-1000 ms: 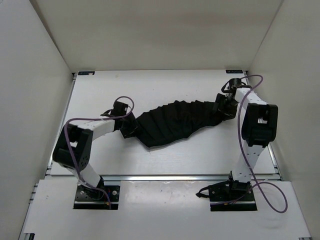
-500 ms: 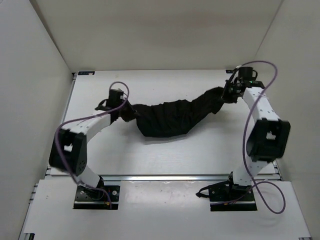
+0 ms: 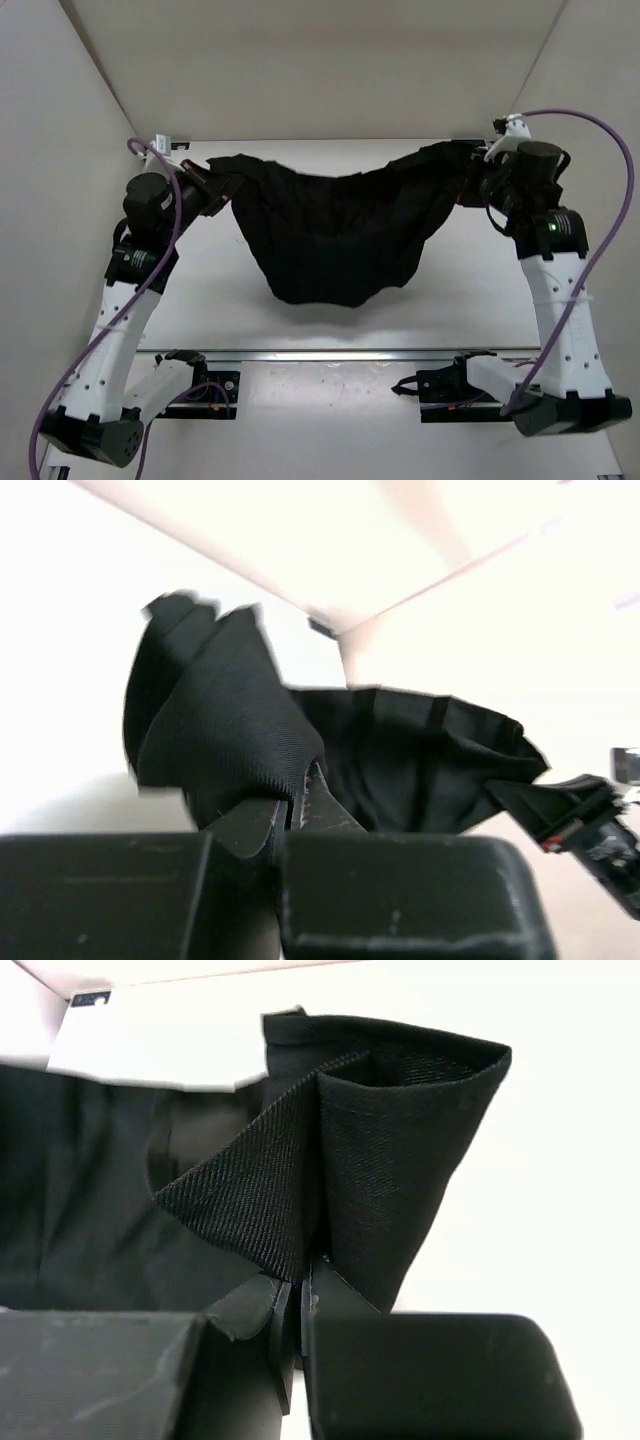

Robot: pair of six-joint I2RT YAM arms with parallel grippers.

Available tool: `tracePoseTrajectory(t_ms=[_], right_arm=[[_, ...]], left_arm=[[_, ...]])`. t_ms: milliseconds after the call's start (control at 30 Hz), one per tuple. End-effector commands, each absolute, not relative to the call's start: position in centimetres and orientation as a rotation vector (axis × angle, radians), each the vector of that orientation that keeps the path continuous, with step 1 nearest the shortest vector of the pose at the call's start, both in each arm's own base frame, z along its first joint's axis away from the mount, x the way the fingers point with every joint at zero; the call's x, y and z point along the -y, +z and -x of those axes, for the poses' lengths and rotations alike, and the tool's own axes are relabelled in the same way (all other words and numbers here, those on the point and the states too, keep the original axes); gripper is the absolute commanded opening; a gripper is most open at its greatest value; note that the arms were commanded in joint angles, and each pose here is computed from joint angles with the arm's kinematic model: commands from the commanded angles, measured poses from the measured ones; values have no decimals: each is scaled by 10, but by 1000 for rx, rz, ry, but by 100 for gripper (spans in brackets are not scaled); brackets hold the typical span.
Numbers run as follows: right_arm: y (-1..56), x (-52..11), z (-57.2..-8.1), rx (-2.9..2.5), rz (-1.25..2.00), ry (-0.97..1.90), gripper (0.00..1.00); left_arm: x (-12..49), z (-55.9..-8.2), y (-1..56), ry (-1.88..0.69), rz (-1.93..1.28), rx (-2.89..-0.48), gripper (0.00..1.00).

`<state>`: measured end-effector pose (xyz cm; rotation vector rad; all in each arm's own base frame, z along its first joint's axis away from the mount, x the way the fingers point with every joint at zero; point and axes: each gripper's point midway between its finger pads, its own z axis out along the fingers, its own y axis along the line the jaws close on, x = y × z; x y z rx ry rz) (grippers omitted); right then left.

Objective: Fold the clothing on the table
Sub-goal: Flatten the skirt out

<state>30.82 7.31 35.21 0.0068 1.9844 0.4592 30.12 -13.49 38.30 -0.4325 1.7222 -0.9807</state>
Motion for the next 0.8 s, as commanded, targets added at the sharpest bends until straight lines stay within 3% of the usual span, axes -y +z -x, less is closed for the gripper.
tracePoseTrajectory(t_ms=[0,133,167,200,233,267,300,367,400,467,600,767], right_arm=[[337,-79,-347,-2060,-6,476,0],[301,-80,-397,-2159,-67,580,1],[286,-82,-414,-2192,-78,618,0],[268,-82,-431,-2236,-93,622,0],[273,-81,-443,-2225,-96,612,2],[243,-79,-454,-2308,-113,597,4],[231,-77,-464,-2369,-125,571,12],[213,-56,-473,-2445,-198,432,44],[205,-53,-470,-2478,-207,406,51],[184,-45,-458,-2521,-248,347,68],[138,-43,-407,-2617,-269,333,67],[95,-61,-338,-2691,-249,335,65]], left_arm=[[130,-332,348,-907,495,-1828,0],[126,-372,292,-878,560,-1934,0],[121,-387,274,-853,586,-1963,3],[122,-401,253,-836,595,-2003,13],[119,-413,228,-826,626,-2055,16],[115,-419,221,-832,625,-2070,17],[113,-428,206,-848,652,-2103,21],[110,-436,192,-873,678,-2150,37],[114,-434,180,-898,673,-2200,44],[119,-422,152,-916,676,-2297,46],[132,-361,100,-890,648,-2462,47],[148,-300,87,-826,591,-2478,50]])
